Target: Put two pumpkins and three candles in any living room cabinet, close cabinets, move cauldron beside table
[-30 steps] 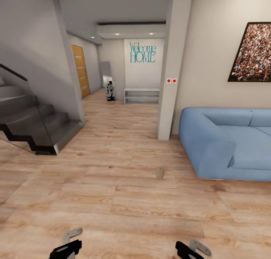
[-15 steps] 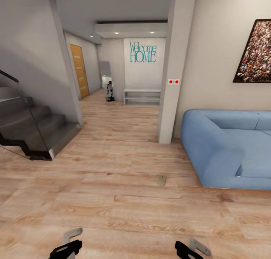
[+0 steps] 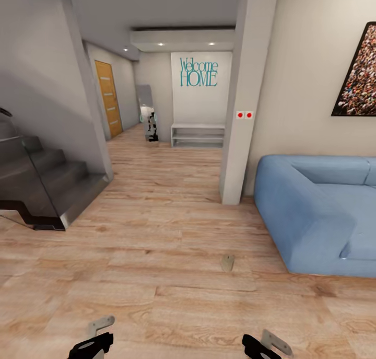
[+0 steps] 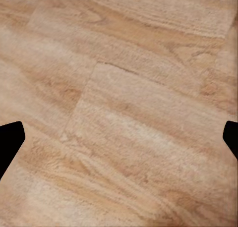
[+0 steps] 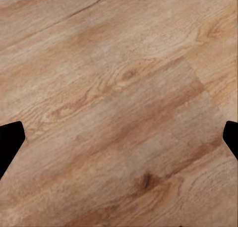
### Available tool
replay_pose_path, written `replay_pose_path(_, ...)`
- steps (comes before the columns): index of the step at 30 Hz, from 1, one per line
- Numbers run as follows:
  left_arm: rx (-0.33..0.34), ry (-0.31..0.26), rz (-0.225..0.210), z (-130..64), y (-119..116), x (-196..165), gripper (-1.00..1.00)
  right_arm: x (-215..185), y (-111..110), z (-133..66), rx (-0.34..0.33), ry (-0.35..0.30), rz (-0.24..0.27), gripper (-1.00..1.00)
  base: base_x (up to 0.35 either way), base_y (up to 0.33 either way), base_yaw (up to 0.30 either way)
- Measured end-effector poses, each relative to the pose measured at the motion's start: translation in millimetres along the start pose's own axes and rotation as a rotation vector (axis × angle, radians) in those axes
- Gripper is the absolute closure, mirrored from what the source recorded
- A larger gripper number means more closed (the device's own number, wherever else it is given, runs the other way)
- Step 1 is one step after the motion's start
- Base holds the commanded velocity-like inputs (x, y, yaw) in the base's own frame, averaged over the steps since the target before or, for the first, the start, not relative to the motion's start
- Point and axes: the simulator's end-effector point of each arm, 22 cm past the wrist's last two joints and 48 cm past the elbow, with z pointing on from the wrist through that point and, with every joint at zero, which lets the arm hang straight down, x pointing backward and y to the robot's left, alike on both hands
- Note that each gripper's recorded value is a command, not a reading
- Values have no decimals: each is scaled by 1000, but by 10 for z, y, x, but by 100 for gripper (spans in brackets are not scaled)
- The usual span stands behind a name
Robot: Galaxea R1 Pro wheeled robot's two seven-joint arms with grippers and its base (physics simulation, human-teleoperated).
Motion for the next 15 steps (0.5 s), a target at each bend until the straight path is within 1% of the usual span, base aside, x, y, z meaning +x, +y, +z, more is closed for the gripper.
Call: replay_pose_path(15,0,0,0,0,0,1,-100,0,7,-2,-1,0,0,-100,330,0,0)
